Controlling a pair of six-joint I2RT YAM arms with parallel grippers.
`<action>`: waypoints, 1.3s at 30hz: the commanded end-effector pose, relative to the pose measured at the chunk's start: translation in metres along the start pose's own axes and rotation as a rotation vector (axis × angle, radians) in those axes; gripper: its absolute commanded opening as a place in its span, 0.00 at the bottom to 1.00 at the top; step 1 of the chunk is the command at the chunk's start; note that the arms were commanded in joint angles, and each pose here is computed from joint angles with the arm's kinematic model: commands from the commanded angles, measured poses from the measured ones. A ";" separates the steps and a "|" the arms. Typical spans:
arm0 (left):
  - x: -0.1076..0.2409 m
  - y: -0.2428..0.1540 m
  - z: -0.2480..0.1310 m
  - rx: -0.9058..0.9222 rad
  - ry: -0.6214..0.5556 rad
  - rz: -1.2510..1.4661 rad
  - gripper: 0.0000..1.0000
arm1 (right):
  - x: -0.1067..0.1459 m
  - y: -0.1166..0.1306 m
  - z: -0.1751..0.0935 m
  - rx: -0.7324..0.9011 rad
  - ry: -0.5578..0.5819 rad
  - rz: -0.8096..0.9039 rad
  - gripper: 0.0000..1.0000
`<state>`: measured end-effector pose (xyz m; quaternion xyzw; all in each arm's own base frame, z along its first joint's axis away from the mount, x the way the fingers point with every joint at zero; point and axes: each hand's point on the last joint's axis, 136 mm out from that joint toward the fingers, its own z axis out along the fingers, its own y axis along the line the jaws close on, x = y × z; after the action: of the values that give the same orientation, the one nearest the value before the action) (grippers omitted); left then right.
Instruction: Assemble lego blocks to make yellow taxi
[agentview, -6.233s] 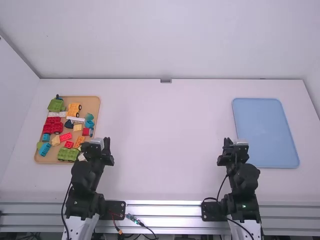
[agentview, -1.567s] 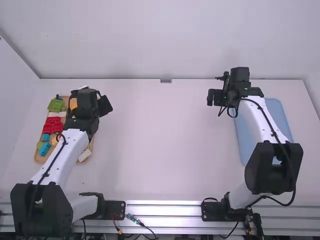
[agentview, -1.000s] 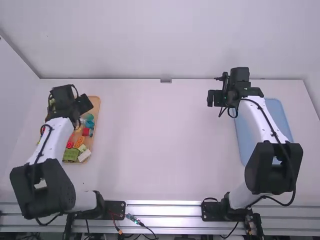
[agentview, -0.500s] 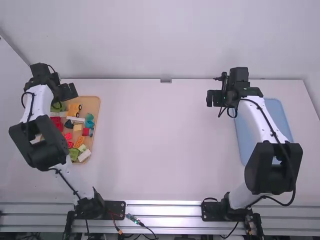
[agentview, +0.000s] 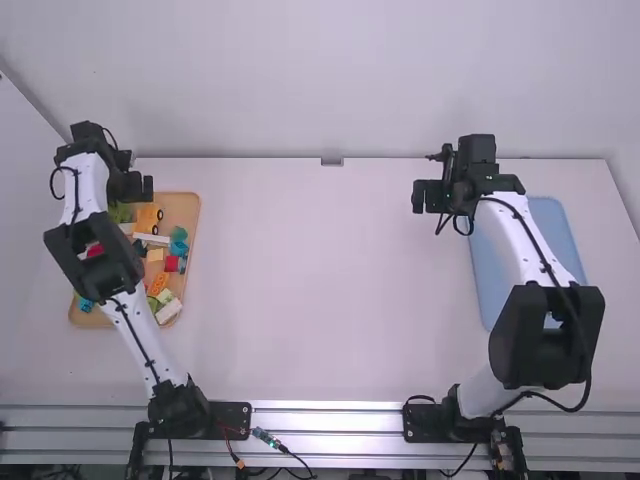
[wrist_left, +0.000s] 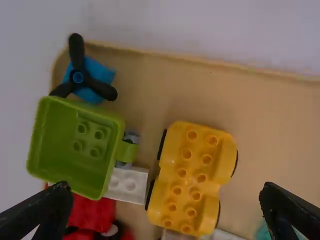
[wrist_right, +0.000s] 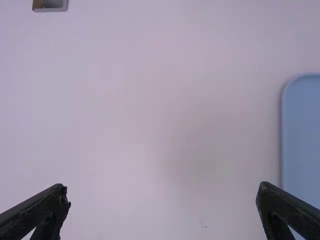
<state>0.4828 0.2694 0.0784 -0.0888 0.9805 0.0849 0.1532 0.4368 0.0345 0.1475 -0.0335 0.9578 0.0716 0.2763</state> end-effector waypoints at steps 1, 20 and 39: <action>0.004 0.004 0.008 -0.007 0.013 0.100 0.98 | -0.007 0.003 -0.003 -0.008 -0.013 -0.004 0.99; 0.021 -0.021 0.054 0.090 -0.009 0.186 0.91 | -0.003 0.011 -0.002 -0.017 0.002 -0.018 0.99; 0.016 -0.032 0.071 0.136 -0.073 0.173 0.91 | -0.001 0.017 -0.001 -0.022 0.010 -0.032 0.99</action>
<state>0.5003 0.2520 0.0138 0.0112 0.9794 0.0488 0.1954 0.4305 0.0504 0.1446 -0.0512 0.9601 0.0763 0.2640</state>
